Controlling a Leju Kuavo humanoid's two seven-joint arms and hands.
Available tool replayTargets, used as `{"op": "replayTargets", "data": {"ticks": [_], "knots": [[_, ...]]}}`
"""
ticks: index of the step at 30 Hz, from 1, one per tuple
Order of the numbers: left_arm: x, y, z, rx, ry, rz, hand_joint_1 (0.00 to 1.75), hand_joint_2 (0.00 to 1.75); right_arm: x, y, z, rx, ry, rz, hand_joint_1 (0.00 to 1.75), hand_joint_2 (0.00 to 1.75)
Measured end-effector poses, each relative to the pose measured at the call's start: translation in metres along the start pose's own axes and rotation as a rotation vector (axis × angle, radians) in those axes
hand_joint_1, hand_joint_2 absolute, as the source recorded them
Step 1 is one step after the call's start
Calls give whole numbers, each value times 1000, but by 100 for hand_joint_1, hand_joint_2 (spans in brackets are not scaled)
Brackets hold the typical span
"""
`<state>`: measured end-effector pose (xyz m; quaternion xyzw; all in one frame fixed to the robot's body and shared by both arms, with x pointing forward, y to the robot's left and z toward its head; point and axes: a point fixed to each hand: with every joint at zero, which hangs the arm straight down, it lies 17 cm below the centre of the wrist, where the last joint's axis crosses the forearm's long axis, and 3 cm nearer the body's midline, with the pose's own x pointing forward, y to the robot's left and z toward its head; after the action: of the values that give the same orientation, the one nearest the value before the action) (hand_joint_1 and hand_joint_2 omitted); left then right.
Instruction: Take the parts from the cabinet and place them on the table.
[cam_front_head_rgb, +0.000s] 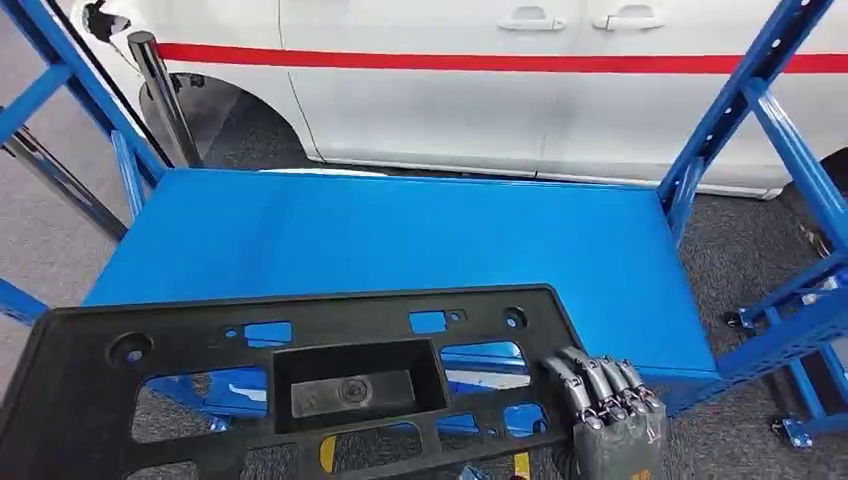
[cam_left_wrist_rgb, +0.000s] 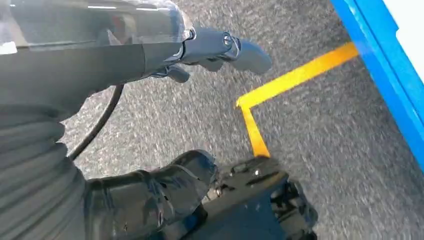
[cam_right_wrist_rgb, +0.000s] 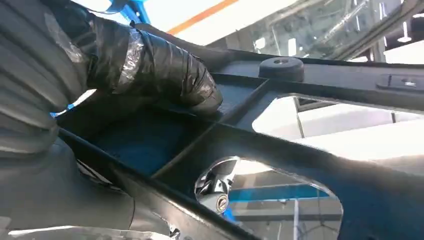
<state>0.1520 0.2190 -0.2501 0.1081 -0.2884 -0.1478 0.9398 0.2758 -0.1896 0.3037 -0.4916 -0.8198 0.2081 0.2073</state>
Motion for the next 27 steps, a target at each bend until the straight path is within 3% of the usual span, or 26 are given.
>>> {"op": "replayTargets", "data": {"ticks": [27], "knots": [[2,0,-1,0,-1,1,0,175,-2,2,1,0,2,-5,175,175]]}}
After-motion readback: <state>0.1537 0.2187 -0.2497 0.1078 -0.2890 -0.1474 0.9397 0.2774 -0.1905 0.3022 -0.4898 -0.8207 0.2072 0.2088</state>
